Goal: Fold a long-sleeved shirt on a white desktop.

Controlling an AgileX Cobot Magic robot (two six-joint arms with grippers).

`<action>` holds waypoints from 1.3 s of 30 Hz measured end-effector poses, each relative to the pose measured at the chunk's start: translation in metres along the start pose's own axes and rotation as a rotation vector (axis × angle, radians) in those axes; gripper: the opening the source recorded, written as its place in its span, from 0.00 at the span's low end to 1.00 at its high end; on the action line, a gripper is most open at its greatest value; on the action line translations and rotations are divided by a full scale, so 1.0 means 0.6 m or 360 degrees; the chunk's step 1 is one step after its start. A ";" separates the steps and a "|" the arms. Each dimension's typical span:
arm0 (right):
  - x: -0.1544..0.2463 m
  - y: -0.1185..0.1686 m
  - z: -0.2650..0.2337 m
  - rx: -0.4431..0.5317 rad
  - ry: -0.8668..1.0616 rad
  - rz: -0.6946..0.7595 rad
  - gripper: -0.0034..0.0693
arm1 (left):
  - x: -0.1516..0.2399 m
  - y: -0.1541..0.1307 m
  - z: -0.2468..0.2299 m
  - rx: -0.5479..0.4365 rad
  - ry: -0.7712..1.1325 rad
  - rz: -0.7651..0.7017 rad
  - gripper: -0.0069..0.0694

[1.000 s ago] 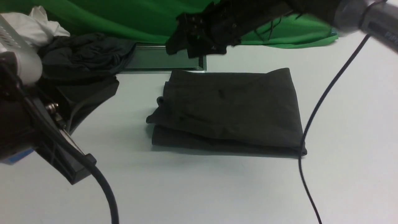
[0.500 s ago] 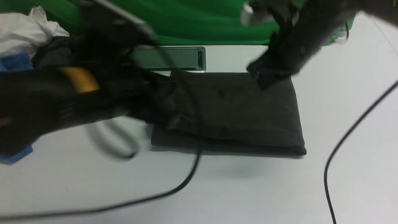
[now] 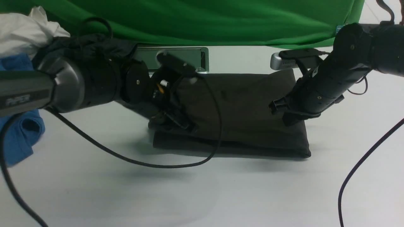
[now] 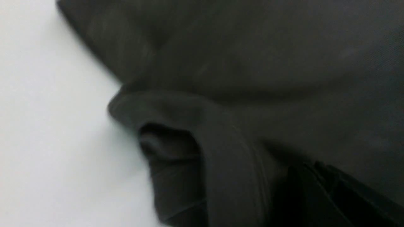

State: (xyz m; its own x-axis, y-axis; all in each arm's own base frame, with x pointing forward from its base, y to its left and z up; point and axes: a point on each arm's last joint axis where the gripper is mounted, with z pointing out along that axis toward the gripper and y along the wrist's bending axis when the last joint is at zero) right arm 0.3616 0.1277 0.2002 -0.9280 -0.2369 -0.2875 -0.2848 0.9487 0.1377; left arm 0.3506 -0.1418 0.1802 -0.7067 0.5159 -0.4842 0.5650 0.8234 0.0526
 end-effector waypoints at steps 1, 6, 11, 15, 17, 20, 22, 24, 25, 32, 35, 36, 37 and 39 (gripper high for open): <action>0.000 0.000 0.001 0.0000 0.0002 0.0002 0.07 | 0.001 0.001 0.001 0.0000 0.0006 -0.0004 0.11; 0.001 -0.002 0.011 0.0002 0.0009 0.0010 0.08 | 0.017 0.025 0.002 -0.0003 0.0116 -0.0043 0.11; -0.022 -0.016 -0.002 0.0008 -0.0066 0.0038 0.12 | 0.020 0.026 -0.001 -0.0017 0.0150 0.0006 0.11; -0.052 -0.046 -0.032 0.0029 -0.0192 0.0090 0.21 | 0.012 0.026 -0.028 -0.0029 0.0101 0.0012 0.11; -0.065 -0.061 -0.040 0.0042 -0.0236 0.0101 0.25 | -0.001 0.025 -0.075 -0.0068 -0.0037 0.0018 0.11; -0.073 -0.072 -0.019 0.0053 -0.0218 0.0097 0.27 | -0.011 0.020 -0.169 -0.0169 -0.0362 0.0036 0.11; -0.074 -0.073 0.015 0.0051 -0.0157 0.0057 0.28 | 0.001 0.011 -0.240 -0.0247 -0.0610 0.0044 0.11; -0.072 -0.072 0.037 0.0050 -0.0125 0.0036 0.28 | 0.015 0.005 -0.274 -0.0285 -0.0728 0.0047 0.11; -0.071 -0.072 0.065 0.0049 -0.0094 0.0022 0.28 | 0.039 -0.004 -0.310 -0.0327 -0.0872 0.0044 0.11; -0.096 -0.066 0.106 0.0017 -0.0158 0.0003 0.28 | 0.143 -0.039 -0.384 -0.0409 -0.1218 0.0009 0.11; -0.109 -0.057 0.112 0.0008 -0.0202 -0.0010 0.29 | 0.178 -0.049 -0.395 -0.0425 -0.1277 0.0011 0.11; -0.111 -0.056 0.112 0.0007 -0.0204 -0.0012 0.29 | 0.182 -0.051 -0.396 -0.0426 -0.1282 0.0012 0.11; -0.116 -0.051 0.109 -0.0002 -0.0198 -0.0022 0.29 | 0.197 -0.055 -0.398 -0.0425 -0.1287 0.0013 0.11; -0.116 -0.048 0.102 -0.0014 -0.0165 -0.0026 0.28 | 0.210 -0.059 -0.402 -0.0425 -0.1296 0.0015 0.11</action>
State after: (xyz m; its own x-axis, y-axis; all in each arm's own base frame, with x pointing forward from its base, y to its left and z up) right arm 0.4490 0.1293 0.1583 -0.8935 -0.2291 -0.3863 -0.3023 0.9429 0.1401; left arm 0.1390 -0.0491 0.3278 -0.1182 0.2766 -0.9537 0.3782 0.9006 0.2143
